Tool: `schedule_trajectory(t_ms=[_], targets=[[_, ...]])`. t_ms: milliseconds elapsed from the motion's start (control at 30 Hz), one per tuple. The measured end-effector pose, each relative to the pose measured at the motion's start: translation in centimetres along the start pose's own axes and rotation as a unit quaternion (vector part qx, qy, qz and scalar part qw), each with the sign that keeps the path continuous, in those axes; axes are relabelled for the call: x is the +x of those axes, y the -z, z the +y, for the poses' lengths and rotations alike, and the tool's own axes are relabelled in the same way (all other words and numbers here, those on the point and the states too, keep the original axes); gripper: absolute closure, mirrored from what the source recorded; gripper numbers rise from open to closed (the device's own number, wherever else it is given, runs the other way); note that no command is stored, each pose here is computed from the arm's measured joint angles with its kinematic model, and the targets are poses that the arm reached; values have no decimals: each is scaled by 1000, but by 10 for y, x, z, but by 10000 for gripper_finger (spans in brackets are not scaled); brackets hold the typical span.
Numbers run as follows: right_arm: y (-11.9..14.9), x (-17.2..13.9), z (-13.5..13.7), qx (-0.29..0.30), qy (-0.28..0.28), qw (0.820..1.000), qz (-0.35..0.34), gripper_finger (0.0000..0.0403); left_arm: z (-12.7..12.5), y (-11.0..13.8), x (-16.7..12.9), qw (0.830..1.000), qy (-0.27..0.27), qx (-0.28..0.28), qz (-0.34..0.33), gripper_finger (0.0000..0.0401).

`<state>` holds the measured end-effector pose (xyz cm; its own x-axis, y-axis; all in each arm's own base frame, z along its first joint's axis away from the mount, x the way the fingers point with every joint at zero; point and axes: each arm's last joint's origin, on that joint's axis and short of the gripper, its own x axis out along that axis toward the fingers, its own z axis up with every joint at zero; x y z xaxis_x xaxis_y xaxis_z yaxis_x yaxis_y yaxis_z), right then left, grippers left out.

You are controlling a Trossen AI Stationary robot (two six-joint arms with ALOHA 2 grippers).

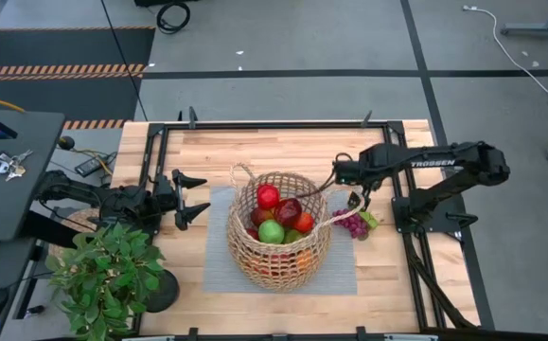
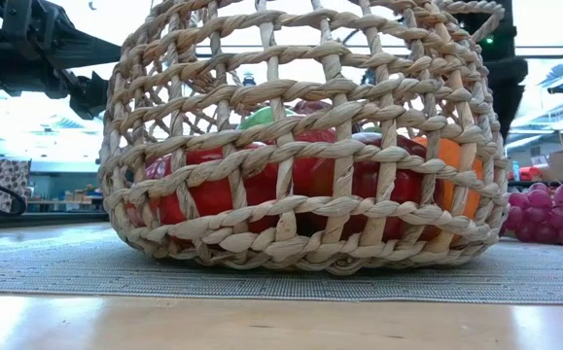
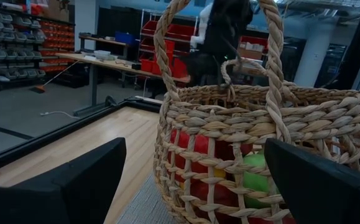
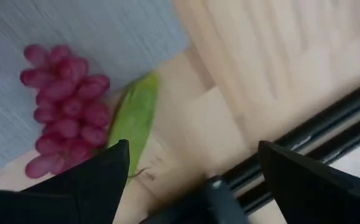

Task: Build produce basket
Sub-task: Put the green cucumber into the brown basket

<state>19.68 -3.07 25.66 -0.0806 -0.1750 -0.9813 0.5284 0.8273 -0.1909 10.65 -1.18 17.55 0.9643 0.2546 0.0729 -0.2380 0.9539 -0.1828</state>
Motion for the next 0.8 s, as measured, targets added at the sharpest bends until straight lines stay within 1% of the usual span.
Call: schedule_trajectory(t_ms=[167, 300, 433, 533, 633, 700, 800], targets=[[12, 24, 10, 57, 15, 998, 23, 46, 0, 0, 0, 1000, 0, 0, 0, 12], [20, 46, 18, 83, -26, 995, 53, 46, 0, 0, 0, 1000, 0, 0, 0, 12], [26, 57, 17, 102, -19, 992, 69, 46, 0, 0, 0, 1000, 0, 0, 0, 12], [25, 56, 18, 103, -28, 992, 72, 46, 0, 0, 0, 1000, 0, 0, 0, 12], [23, 49, 18, 101, -31, 992, 68, 46, 0, 0, 0, 1000, 0, 0, 0, 12], [23, 37, 16, 100, -37, 993, 59, 46, 0, 0, 0, 1000, 0, 0, 0, 12], [25, 16, 13, 100, -40, 994, 24, 46, 0, 0, 0, 1000, 0, 0, 0, 12]])
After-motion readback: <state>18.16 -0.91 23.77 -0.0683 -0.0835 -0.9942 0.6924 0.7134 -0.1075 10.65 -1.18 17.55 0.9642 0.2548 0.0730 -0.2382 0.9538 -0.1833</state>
